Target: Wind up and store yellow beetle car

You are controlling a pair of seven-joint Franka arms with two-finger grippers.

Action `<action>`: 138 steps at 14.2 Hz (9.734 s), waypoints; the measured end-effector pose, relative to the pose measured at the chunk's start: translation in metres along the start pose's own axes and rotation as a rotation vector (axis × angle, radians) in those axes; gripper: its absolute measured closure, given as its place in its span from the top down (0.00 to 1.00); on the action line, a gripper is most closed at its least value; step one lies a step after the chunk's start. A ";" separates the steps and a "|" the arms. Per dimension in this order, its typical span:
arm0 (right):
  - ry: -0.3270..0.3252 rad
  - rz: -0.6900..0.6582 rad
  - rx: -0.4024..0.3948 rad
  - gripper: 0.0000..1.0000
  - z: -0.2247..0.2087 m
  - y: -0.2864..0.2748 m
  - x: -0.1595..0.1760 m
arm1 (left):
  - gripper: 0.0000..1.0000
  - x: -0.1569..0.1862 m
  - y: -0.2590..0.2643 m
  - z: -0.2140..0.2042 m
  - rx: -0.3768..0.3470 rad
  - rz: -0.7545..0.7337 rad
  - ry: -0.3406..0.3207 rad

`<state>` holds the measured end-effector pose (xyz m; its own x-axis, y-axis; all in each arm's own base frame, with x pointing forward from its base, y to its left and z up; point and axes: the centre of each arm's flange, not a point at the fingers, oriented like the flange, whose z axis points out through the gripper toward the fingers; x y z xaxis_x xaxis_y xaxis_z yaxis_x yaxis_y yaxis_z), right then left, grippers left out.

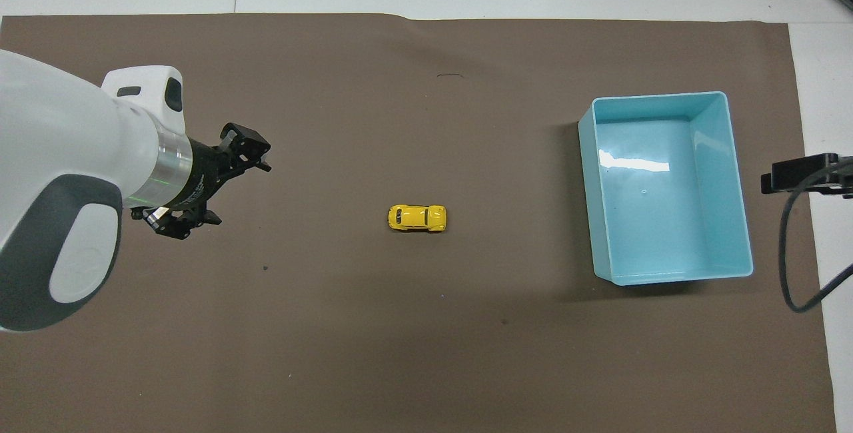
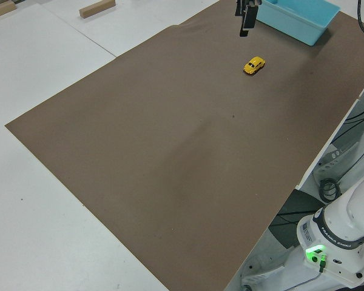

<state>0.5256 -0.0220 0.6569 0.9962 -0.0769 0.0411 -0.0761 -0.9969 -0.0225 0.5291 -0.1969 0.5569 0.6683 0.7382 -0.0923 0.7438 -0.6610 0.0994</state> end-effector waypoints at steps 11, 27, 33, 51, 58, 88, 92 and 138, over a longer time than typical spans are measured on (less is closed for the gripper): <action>0.000 0.000 0.000 1.00 0.000 0.000 0.000 | 1.00 -0.107 0.075 0.135 0.044 -0.614 0.109; 0.000 0.000 0.000 1.00 0.000 0.000 0.000 | 1.00 -0.161 0.132 0.252 0.079 -0.665 0.111; 0.000 0.000 0.000 1.00 0.000 0.000 0.000 | 0.76 -0.159 0.131 0.259 0.061 -0.699 0.107; 0.000 0.000 0.000 1.00 0.000 0.000 0.000 | 0.41 -0.140 0.117 0.264 0.084 -0.728 0.121; 0.000 0.000 0.000 1.00 0.000 0.000 0.000 | 0.41 -0.095 0.095 0.258 0.111 -0.775 0.130; 0.000 0.000 0.000 1.00 0.000 0.000 0.000 | 1.00 -0.054 0.099 0.187 0.030 -0.720 0.171; 0.000 0.000 0.000 1.00 0.000 0.000 0.000 | 1.00 -0.042 0.101 0.162 -0.006 -0.654 0.167; -0.047 -1.514 0.015 1.00 0.020 -0.133 -0.025 | 1.00 0.120 -0.115 -0.137 0.140 1.029 0.064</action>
<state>0.5116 0.1124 0.6391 0.1326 0.9912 0.0035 0.9912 -0.1326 0.0004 0.5220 -0.0134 0.6701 0.9818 -0.1881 0.0255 -0.1877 -0.9821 -0.0157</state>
